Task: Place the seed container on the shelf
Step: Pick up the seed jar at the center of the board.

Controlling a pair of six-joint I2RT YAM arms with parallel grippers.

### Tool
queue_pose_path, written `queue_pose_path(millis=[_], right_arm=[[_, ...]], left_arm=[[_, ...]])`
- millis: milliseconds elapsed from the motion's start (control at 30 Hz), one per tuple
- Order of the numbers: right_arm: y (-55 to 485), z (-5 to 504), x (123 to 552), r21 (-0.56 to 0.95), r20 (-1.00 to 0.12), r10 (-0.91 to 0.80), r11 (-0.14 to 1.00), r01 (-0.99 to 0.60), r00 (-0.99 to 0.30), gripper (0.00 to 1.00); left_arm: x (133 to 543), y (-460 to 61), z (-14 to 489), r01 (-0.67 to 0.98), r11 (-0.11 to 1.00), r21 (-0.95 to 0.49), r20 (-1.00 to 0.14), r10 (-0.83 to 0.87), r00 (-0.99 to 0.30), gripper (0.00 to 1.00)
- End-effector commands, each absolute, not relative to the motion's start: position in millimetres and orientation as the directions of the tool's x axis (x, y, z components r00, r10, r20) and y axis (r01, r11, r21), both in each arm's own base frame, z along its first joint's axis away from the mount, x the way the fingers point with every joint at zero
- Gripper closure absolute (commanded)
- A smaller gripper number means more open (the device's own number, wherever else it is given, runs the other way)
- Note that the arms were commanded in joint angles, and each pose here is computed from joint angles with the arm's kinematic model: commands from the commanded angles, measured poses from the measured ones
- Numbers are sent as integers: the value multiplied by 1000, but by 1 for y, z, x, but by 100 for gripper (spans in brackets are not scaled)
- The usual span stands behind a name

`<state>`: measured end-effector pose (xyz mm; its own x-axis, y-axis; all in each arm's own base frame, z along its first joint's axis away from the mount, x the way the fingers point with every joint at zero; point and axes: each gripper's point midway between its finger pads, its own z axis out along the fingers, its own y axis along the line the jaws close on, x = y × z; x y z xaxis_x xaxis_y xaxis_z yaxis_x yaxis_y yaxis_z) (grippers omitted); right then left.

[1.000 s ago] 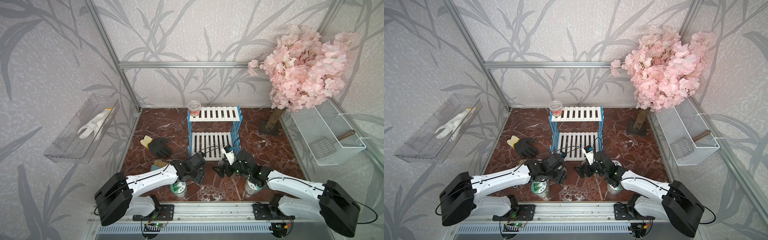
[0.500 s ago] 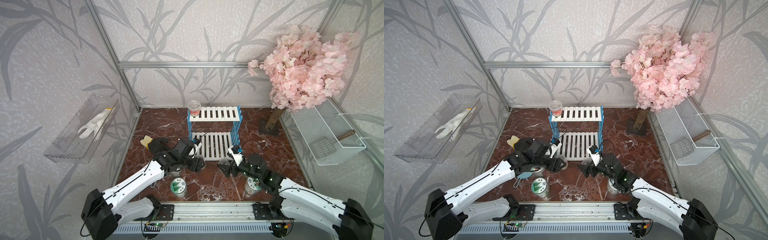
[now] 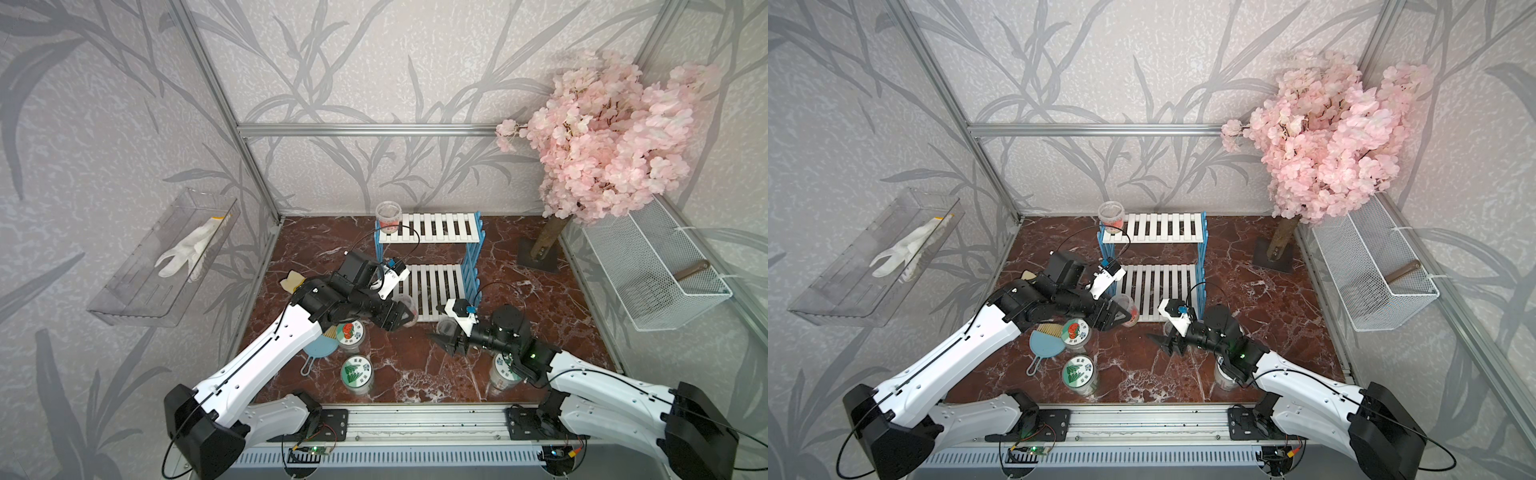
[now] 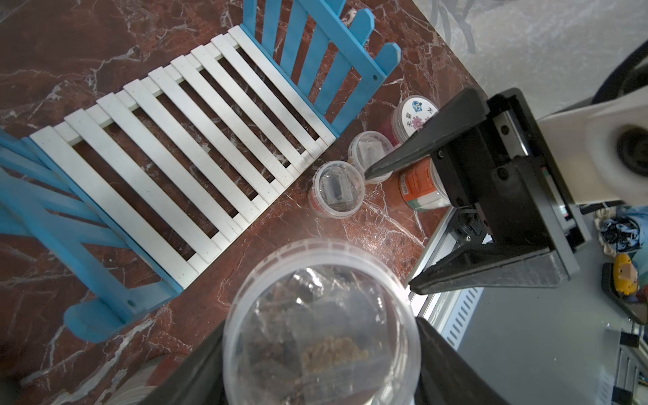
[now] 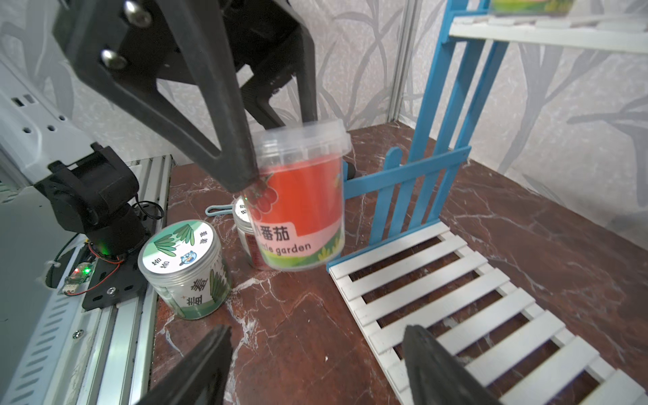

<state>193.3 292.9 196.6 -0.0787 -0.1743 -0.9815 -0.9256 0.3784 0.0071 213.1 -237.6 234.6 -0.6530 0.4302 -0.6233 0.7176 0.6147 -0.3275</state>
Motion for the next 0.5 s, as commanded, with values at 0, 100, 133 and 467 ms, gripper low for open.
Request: queue_pose_path(millis=[0,100,133,467], right_arm=[[312,237,187,-76,-996,-72,283,-956,58,21],[322,245,190,-84,-996,-43,253,-964,76,24],[325,248,194,-85,-996,-30,258,-962,80,24],[347,247,202,-64,-998,-18,218,-974,61,18]], left_arm=[[204,-238,244,786,542,-297,-635,503,-586,25],[202,-239,247,810,513,-284,-641,526,-559,24],[201,-238,247,816,505,-280,-639,537,-551,25],[201,-236,250,825,502,-260,-633,557,-538,24]])
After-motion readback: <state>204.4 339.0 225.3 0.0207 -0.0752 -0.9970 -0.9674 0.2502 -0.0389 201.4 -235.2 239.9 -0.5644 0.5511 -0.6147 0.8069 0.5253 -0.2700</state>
